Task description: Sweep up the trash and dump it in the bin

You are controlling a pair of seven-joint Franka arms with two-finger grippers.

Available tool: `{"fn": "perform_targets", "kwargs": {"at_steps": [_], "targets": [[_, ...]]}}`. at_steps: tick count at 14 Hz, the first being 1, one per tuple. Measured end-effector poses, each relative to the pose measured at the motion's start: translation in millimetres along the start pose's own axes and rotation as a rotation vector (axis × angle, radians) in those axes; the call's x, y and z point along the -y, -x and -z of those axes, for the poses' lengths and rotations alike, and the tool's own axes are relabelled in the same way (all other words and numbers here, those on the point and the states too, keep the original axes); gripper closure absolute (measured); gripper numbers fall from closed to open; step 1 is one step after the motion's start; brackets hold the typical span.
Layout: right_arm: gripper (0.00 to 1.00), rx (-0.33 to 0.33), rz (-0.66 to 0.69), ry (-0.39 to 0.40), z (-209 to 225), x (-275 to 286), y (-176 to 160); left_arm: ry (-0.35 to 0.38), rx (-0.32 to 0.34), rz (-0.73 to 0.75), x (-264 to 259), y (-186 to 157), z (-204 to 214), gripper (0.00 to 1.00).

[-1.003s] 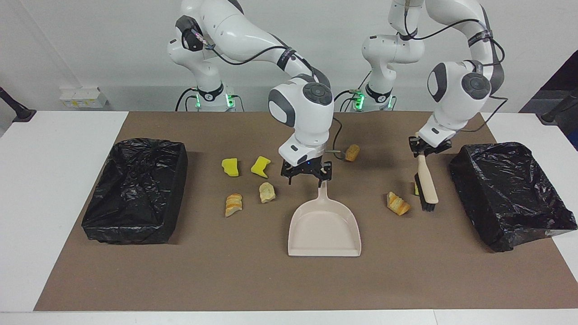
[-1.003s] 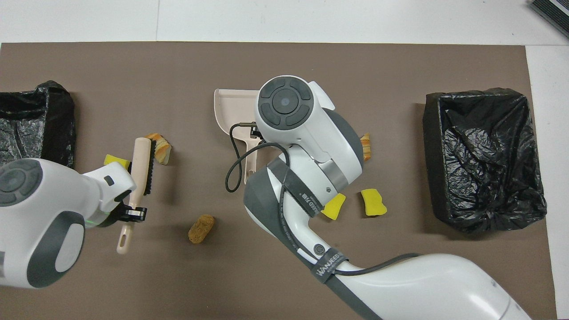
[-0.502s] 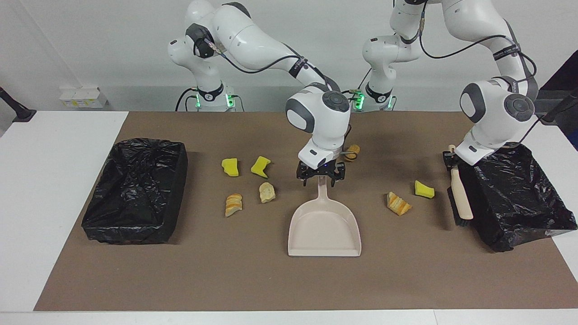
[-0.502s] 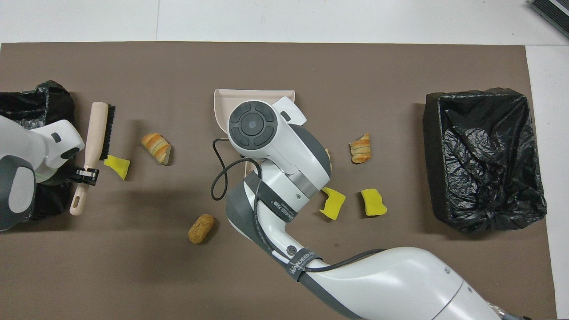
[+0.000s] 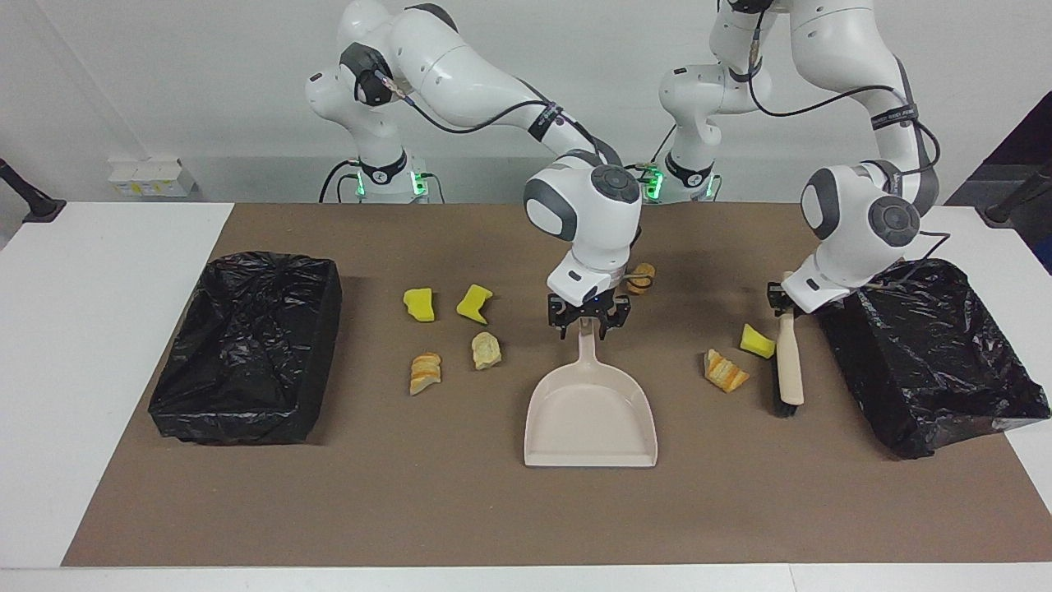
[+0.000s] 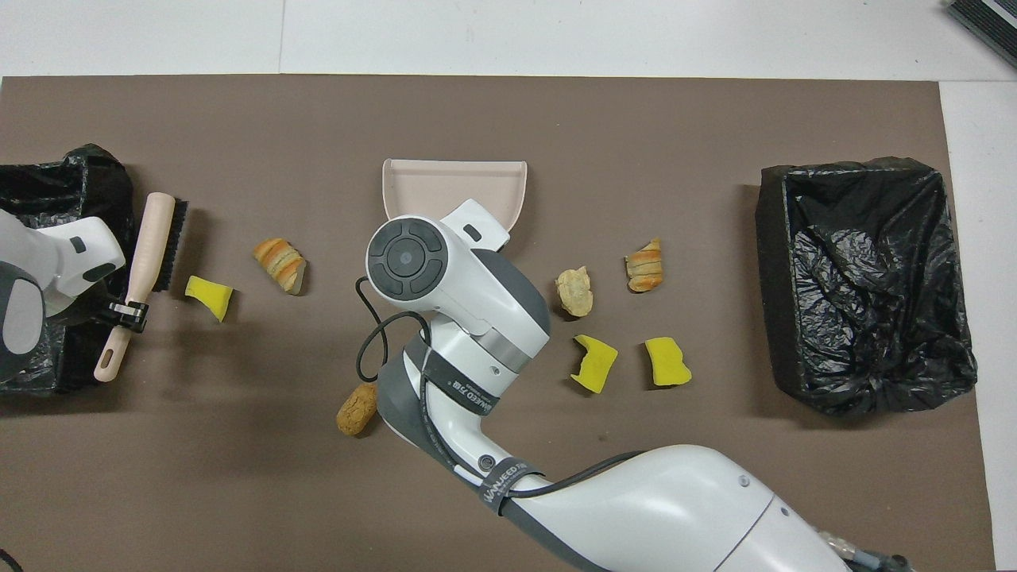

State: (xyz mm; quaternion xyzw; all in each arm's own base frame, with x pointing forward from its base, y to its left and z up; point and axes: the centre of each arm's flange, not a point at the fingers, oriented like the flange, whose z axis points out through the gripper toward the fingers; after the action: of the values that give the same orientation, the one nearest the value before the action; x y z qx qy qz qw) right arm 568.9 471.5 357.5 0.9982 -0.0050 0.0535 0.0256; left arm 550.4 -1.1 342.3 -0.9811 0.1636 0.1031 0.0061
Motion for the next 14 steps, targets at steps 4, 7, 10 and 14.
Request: {"fn": "perform_targets", "kwargs": {"at_steps": [4,7,10,14], "targets": [[0.67,0.004,0.011,0.001,-6.9,2.4,7.1,0.041,0.037,-0.052,-44.8,-4.0,1.3,0.74],[0.67,-0.003,0.016,-0.003,1.7,3.2,10.5,0.047,0.055,-0.074,-63.5,-4.5,3.6,0.74],[0.67,-0.04,0.022,-0.023,36.3,-0.4,9.1,0.042,0.043,-0.06,-69.1,-7.8,13.9,0.74],[0.67,-0.067,0.153,-0.04,90.1,-21.8,12.3,0.034,-0.007,-0.006,-52.0,-10.4,44.8,0.74]]}}
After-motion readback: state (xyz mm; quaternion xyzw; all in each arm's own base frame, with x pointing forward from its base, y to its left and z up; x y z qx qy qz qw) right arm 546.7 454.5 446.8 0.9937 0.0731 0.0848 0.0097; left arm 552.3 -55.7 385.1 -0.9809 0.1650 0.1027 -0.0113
